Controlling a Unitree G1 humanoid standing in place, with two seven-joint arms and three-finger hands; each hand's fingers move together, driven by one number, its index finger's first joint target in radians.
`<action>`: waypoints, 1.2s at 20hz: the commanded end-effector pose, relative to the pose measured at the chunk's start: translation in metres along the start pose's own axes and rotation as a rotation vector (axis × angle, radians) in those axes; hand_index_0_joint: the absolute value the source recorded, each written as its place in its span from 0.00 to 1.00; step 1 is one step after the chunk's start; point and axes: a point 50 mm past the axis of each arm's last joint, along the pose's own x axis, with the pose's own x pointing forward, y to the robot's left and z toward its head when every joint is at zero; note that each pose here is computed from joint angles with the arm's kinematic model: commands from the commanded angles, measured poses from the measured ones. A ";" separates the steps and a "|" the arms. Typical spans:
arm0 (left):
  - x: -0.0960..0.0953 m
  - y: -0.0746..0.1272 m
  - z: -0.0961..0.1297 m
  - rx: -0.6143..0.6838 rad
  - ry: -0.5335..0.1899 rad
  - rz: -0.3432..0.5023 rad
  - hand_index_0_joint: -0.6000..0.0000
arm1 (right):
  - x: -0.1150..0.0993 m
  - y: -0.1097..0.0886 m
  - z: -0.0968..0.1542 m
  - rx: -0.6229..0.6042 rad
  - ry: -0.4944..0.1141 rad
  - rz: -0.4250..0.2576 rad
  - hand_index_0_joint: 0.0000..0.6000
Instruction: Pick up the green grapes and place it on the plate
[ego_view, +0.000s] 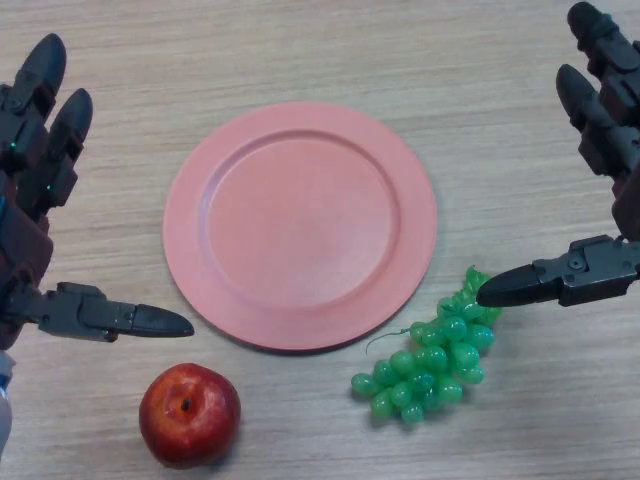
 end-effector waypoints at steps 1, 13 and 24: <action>0.000 0.013 0.033 0.138 -0.205 0.022 1.00 | -0.004 -0.008 0.031 -0.074 -0.208 -0.041 0.00; 0.000 0.024 0.036 0.150 -0.196 0.047 1.00 | -0.017 0.015 0.025 -0.102 -0.196 0.133 0.00; -0.002 0.032 0.029 0.172 -0.174 0.115 1.00 | -0.030 0.047 -0.023 -0.264 -0.192 0.374 0.00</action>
